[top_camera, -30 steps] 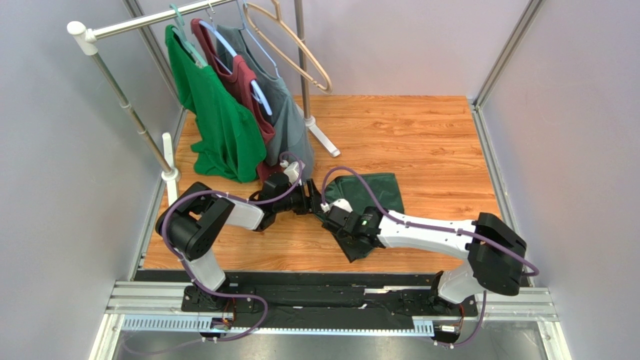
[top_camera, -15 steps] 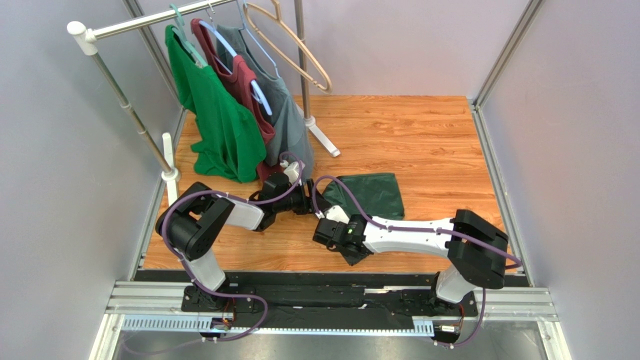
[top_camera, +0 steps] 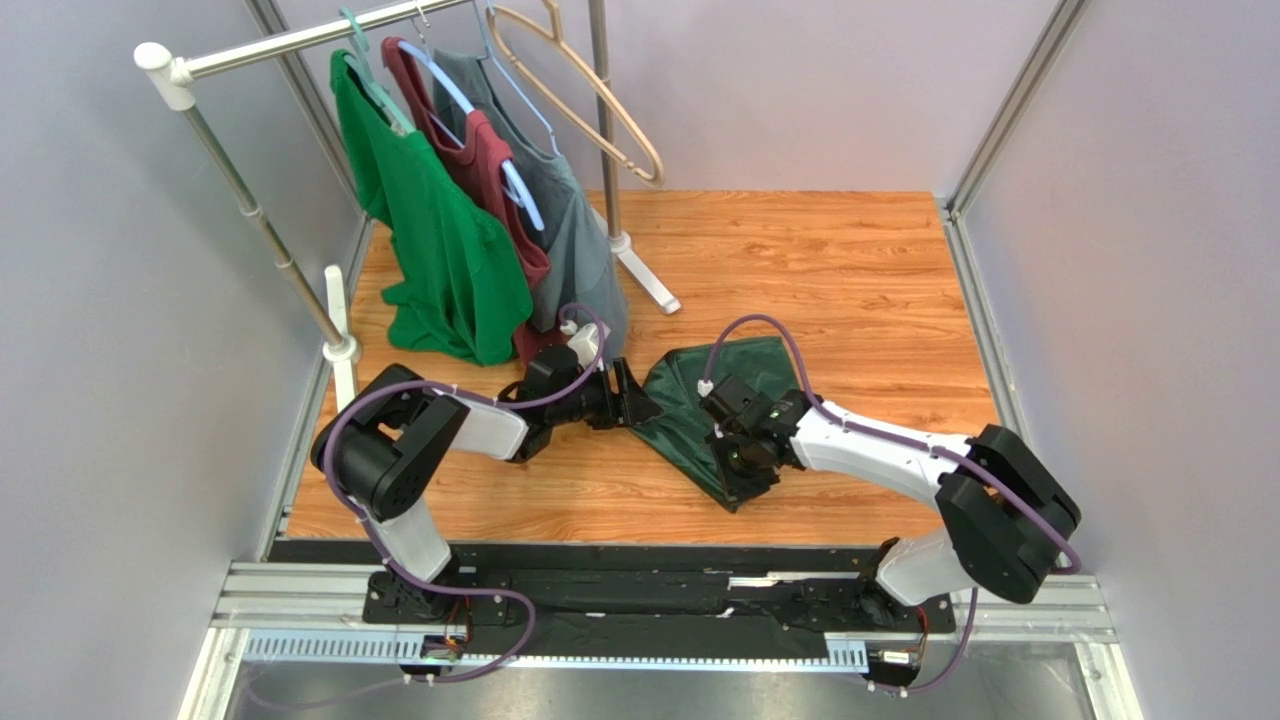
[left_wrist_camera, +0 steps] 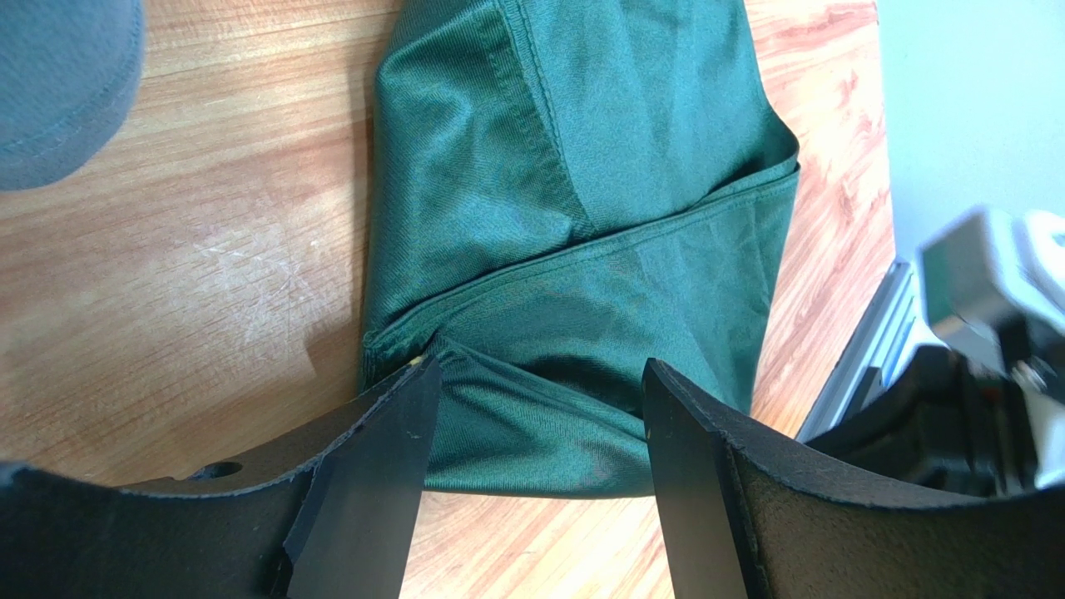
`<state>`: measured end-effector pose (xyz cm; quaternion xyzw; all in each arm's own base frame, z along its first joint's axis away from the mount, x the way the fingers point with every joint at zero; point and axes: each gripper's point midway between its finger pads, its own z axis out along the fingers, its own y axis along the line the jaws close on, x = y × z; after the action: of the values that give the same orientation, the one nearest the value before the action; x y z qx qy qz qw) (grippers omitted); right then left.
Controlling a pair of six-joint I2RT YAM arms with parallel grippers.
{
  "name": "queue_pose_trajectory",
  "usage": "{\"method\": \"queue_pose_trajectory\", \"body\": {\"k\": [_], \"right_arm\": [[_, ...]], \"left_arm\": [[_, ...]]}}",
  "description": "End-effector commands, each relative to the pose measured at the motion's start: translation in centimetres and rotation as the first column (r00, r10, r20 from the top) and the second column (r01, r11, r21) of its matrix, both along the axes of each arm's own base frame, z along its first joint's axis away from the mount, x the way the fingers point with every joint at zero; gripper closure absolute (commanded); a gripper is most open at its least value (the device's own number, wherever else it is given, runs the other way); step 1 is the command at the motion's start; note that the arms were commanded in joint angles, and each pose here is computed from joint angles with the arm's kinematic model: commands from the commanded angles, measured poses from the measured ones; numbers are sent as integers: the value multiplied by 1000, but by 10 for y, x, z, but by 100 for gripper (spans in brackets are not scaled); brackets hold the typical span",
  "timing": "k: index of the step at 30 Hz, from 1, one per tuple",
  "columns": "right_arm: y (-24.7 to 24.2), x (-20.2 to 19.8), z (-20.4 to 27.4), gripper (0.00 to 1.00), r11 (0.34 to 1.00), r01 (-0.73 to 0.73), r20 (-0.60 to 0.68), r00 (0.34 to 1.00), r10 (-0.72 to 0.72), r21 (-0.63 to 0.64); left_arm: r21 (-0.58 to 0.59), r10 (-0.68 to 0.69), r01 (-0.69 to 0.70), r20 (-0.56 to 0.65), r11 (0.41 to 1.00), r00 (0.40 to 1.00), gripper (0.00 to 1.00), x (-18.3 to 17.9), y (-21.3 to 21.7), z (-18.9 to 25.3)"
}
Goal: Fold the napkin, place the utensils inside, and roll it up
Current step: Roll the napkin with the utensil
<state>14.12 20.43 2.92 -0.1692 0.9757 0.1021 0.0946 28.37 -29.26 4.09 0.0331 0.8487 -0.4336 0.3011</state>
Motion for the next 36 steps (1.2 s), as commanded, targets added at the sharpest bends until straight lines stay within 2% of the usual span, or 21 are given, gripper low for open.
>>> {"method": "queue_pose_trajectory", "body": {"k": [1, 5, 9, 12, 13, 14, 15, 17, 18, 21, 23, 27, 31, 36], "right_arm": [[8, -9, -4, 100, 995, -15, -110, 994, 26, 96], [-2, -9, -14, 100, 996, 37, -180, 983, -21, 83], [-19, -9, -21, 99, 996, 86, -214, 974, -80, 20], [-26, -2, -16, 89, 994, 111, -189, 976, -111, -7], [-26, 1, -11, 79, 993, 117, -172, 978, -115, -1], [-24, 10, -4, 75, 993, 122, -136, 983, -121, -4], [-28, 10, 1, 64, 992, 126, -133, 983, -128, -22], [-32, 21, 13, 58, 990, 133, -82, 987, -137, -49], [-30, 27, 27, 48, 989, 138, -58, 988, -140, -49], [-21, 47, 59, 43, 993, 122, 49, 991, -122, 3], [-7, 52, 80, 43, 997, 55, 135, 989, -62, 55], [37, 66, 107, 42, 985, -99, 362, 931, 41, 144], [88, 49, 102, 42, 941, -306, 467, 859, 209, 142], [115, 48, 76, 43, 916, -394, 502, 810, 304, 81]], "left_arm": [[112, 23, -17, -59, 994, 998, 28, -6, 16, -31], [118, 21, -14, -61, 993, 998, 29, -6, 15, -32], [129, 27, -19, -62, 992, 998, 29, -6, 17, -34], [131, 25, -17, -60, 991, 998, 28, -6, 17, -34], [129, 21, -13, -61, 992, 998, 28, -7, 17, -34], [128, 16, -8, -63, 992, 998, 28, -7, 16, -34], [127, 14, -6, -64, 992, 998, 29, -7, 15, -34], [126, 11, -2, -69, 992, 998, 28, -8, 15, -34], [127, 11, -3, -68, 992, 998, 28, -7, 15, -34], [130, 11, -1, -70, 991, 997, 28, -8, 15, -34], [130, 12, -2, -78, 992, 997, 29, -7, 15, -34], [126, 6, 7, -100, 992, 995, 28, -9, 13, -34], [142, 4, 14, -127, 990, 992, 28, -10, 14, -35], [148, 7, 16, -155, 989, 988, 28, -10, 17, -39]]}}
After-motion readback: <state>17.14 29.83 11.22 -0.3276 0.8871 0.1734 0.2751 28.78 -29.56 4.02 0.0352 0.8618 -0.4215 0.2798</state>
